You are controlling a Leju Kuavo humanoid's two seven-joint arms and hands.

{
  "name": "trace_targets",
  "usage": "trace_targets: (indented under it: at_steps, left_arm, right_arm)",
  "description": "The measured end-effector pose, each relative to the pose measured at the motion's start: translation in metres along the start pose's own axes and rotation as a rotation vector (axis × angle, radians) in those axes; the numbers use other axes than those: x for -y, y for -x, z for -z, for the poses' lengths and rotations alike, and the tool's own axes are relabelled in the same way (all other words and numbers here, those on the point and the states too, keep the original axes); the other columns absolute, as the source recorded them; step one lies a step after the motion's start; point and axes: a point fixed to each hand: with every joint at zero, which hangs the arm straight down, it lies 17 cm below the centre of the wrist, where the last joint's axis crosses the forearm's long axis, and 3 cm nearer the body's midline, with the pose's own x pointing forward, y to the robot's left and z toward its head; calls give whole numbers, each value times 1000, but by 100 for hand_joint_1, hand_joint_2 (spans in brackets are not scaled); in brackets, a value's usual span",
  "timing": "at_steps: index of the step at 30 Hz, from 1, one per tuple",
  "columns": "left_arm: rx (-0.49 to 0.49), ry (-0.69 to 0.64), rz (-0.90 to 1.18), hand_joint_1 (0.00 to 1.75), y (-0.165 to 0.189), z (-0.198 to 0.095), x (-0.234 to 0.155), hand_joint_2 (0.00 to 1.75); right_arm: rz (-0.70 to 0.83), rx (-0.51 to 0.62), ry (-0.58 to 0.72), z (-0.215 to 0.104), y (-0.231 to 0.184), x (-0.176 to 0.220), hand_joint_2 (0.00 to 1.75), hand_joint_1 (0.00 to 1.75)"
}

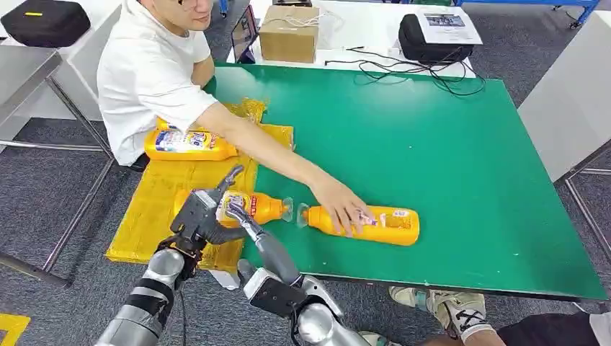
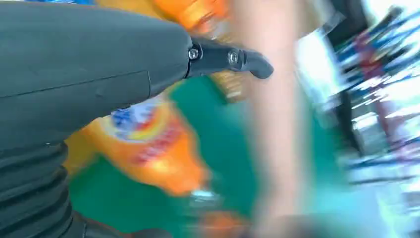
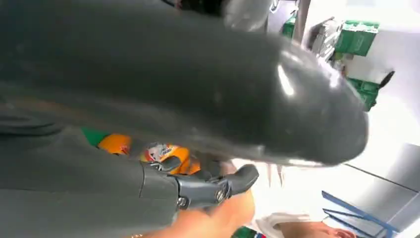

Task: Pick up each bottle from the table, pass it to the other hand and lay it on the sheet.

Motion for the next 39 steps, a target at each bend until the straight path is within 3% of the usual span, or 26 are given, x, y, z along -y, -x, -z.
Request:
trace_targets:
  at_steps: [8, 18, 21, 24, 28, 29, 31, 34, 39]
  left_arm:
    - [151, -191, -148, 0, -56, 4, -31, 175]
    - [165, -292, -162, 0, -62, 4, -44, 175]
    - [171, -323, -177, 0, -62, 0, -50, 175]
    - [179, -380, -227, 0, -65, -11, -60, 175]
    - [185, -418, -245, 0, -68, -25, -69, 175]
    - [187, -421, -246, 0, -69, -26, -69, 175]
    - [192, -432, -249, 0, -71, -29, -72, 175]
    - [200, -499, -274, 0, -72, -39, -84, 175]
    - [222, -626, -261, 0, -77, -86, -108, 175]
  right_arm:
    - [-52, 16, 37, 1, -1, 8, 0, 0]
    - [-104, 107, 83, 6, -25, 19, 0, 0]
    - [-218, 126, 95, 8, -30, 24, 0, 0]
    - [-451, 72, 97, 4, -17, 34, 0, 0]
    - [-522, 40, 76, -11, -2, 45, 0, 0]
    - [-528, 40, 74, -13, -1, 47, 175, 0]
    - [-560, 32, 71, -15, 2, 49, 175, 0]
    - [-737, -32, 96, -26, 18, 70, 175, 0]
    - [-1032, -246, 115, -84, 74, 154, 175, 0]
